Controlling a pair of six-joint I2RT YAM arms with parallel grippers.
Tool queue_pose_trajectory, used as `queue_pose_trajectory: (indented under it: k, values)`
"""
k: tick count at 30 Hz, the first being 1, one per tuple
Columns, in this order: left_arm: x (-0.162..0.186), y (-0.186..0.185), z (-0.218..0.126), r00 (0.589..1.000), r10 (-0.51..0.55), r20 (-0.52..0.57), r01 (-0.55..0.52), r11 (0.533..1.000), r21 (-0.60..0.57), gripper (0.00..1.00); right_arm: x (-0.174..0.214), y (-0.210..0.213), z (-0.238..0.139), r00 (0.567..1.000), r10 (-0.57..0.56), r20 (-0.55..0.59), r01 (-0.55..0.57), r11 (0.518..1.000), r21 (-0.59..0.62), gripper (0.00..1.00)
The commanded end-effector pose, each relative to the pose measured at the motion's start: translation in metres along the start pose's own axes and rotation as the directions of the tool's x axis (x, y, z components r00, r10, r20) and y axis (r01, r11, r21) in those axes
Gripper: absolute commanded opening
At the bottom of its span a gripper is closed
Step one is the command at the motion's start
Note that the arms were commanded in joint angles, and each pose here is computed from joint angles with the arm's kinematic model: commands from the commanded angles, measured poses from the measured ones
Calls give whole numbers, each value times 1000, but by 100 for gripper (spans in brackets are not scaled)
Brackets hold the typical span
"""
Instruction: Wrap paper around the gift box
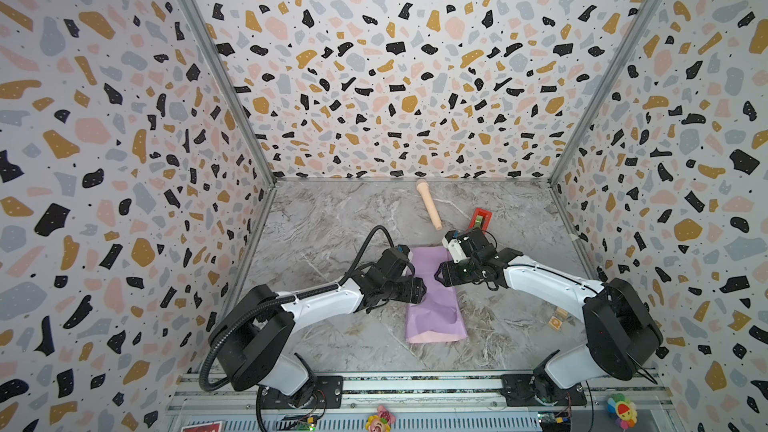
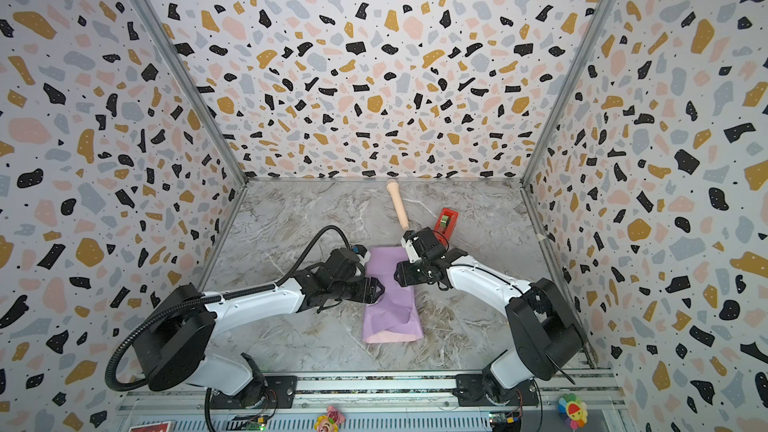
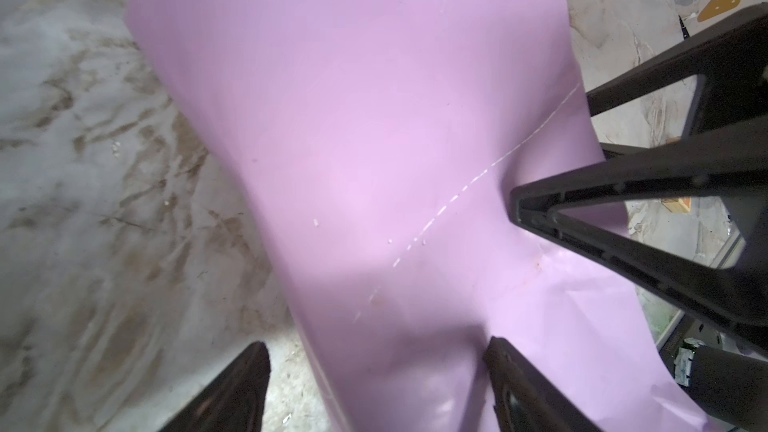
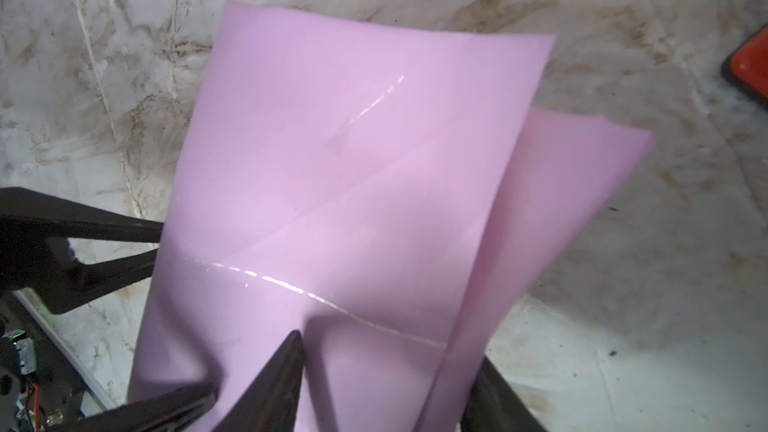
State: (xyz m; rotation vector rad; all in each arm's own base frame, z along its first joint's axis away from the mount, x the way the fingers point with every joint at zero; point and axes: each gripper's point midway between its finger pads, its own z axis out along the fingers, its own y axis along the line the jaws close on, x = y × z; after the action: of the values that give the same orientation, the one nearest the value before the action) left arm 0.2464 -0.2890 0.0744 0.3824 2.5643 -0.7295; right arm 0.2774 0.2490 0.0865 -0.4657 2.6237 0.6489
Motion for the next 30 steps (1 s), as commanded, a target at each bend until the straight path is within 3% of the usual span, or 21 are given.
queue_pose_trajectory:
  k: [1,30]
  values:
    - [11,5,4,999,4,-41,-5,999,-36,83,4,-1,3,1000,-19,-20,19,1000,24,56]
    - [-20,-7,-17,993,-93,75,87,993,80,86,59,-34,24,991,40,-131,-31,997,69,57]
